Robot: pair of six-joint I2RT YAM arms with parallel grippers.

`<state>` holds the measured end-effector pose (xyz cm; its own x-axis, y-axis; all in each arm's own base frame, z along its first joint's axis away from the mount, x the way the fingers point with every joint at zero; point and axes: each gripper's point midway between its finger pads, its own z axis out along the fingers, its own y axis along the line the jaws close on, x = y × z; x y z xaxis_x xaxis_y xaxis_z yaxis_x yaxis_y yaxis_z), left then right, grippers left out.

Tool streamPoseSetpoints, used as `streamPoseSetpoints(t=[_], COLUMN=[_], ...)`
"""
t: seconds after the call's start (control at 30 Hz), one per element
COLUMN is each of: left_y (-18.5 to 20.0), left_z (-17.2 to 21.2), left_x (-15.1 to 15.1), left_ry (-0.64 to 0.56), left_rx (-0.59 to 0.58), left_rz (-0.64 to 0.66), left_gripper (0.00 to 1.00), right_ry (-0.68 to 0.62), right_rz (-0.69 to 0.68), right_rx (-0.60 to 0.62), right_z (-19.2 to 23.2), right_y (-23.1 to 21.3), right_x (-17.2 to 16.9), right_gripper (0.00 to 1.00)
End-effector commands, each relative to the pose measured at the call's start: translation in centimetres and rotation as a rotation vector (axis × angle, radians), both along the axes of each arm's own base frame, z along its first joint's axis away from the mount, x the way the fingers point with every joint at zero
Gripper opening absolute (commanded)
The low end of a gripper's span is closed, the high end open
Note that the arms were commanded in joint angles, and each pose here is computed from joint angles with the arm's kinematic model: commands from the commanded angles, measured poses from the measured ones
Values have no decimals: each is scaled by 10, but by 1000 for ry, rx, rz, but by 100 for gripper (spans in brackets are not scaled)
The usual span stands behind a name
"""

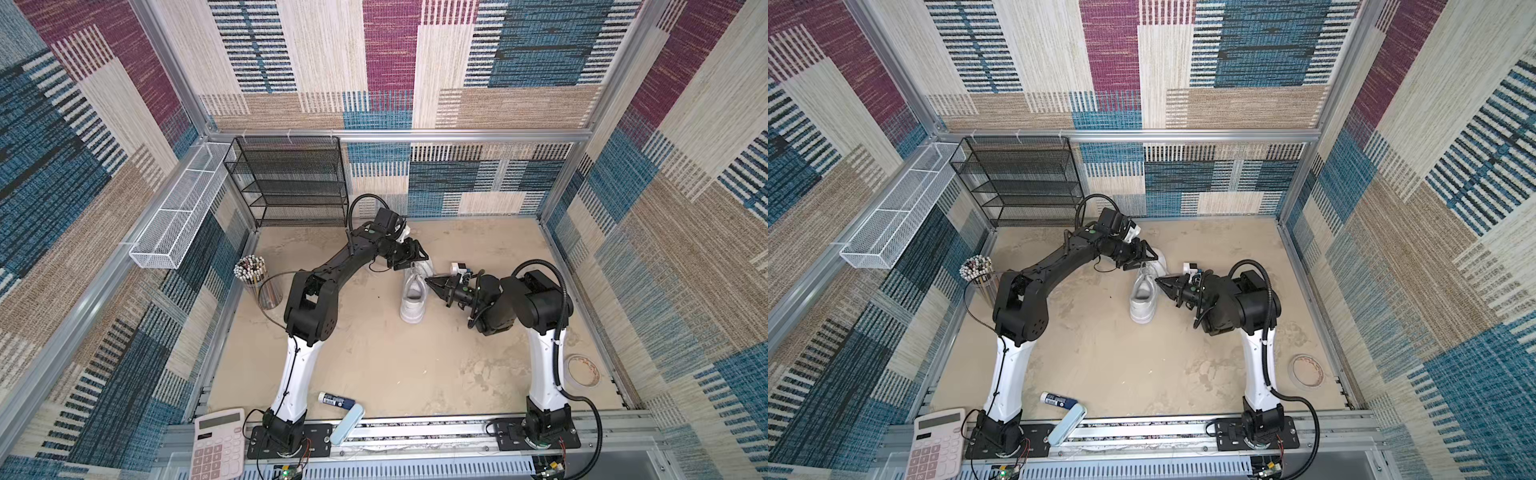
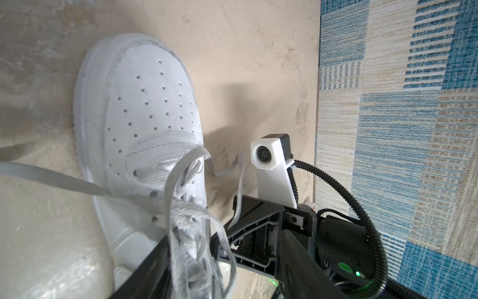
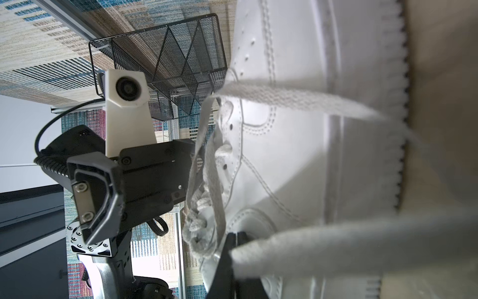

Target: Tie the shoes

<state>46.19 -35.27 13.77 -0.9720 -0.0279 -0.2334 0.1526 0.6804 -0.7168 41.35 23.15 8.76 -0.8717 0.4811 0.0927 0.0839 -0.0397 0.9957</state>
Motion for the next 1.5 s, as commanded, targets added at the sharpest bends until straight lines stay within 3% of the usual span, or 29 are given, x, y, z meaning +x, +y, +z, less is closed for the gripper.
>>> streamPoseSetpoints(t=[0.0,0.2,0.73,1.47], left_y=[22,53,34,26], left_z=[12,27,58,48], left_x=[6,12,-1,-23], left_ry=[-61,-105,-137,-101], left_rx=[100,211,145,156], left_rz=[25,47,6,-34], left_gripper=[64,64,55,49], right_ry=[-94,-133,-138,-170], right_rz=[-34,-89,-143,-49], right_rx=[26,50,85,171], right_z=[20,31,32,53], right_y=[-5,-18,-28,-9], right_x=[6,17,44,45], right_gripper=[0,0,0,0])
